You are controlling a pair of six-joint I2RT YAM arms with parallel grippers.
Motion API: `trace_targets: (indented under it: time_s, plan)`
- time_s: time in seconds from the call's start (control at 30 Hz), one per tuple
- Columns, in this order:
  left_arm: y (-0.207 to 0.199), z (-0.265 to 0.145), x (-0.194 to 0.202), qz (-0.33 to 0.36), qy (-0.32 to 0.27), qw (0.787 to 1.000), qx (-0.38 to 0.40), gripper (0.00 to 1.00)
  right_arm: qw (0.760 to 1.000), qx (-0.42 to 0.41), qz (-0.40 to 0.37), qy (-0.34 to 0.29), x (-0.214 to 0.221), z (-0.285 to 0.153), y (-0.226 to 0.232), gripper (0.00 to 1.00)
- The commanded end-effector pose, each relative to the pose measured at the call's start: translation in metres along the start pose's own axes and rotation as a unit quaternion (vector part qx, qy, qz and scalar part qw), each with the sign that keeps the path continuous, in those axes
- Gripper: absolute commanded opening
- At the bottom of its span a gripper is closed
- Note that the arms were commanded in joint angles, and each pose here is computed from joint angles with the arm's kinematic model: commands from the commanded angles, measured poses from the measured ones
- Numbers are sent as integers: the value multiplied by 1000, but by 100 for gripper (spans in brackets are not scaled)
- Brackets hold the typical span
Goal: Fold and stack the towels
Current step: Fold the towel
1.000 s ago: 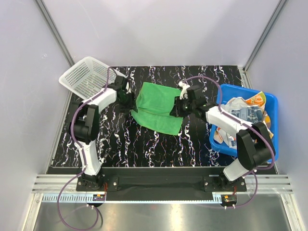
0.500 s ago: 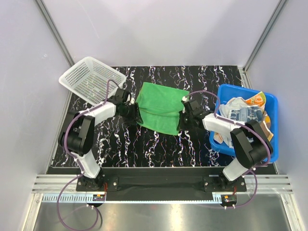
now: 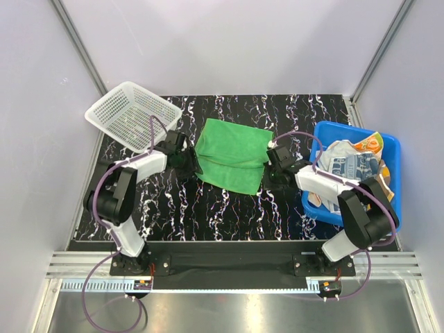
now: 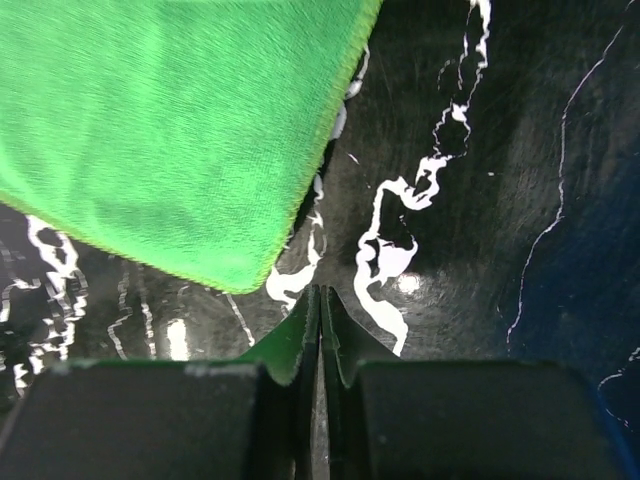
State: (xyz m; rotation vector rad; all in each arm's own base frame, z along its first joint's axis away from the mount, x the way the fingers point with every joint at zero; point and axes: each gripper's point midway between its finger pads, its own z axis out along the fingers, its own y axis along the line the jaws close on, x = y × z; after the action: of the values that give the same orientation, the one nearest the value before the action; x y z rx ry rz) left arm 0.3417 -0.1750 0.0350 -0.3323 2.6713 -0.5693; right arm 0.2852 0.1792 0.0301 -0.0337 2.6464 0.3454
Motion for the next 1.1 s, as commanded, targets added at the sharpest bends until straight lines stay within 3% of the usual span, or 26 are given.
trace_targets:
  time_s: [0.0, 0.13, 0.33, 0.5, 0.63, 0.8, 0.93, 1.07]
  plan:
    - [-2, 14, -16, -12, -34, 999, -5, 54, 999, -24, -1, -48, -28, -19, 17, 6]
    - [-44, 7, -38, 28, -77, 995, 50, 55, 997, -55, 7, -57, -33, -27, 29, 6]
    - [-94, -2, -57, 56, -89, 990, 94, 54, 995, -65, 0, -77, -41, -39, 33, 6]
    - [-113, -42, -76, 95, -121, 987, 49, 55, 994, -64, -8, -86, -45, -42, 32, 6]
    - [-88, -67, -84, 90, -140, 985, -35, 57, 993, -77, -8, -83, -46, -40, 38, 7]
    - [-36, -53, -62, 92, -116, 985, -92, 58, 992, -99, -15, -75, -48, -38, 48, 7]
    - [-3, -37, -50, 52, -95, 993, -53, 58, 987, -139, -29, -68, -47, -39, 68, 7]
    - [-5, -23, -44, 49, -77, 995, -27, 59, 991, -122, -38, -41, -33, -21, 77, 7]
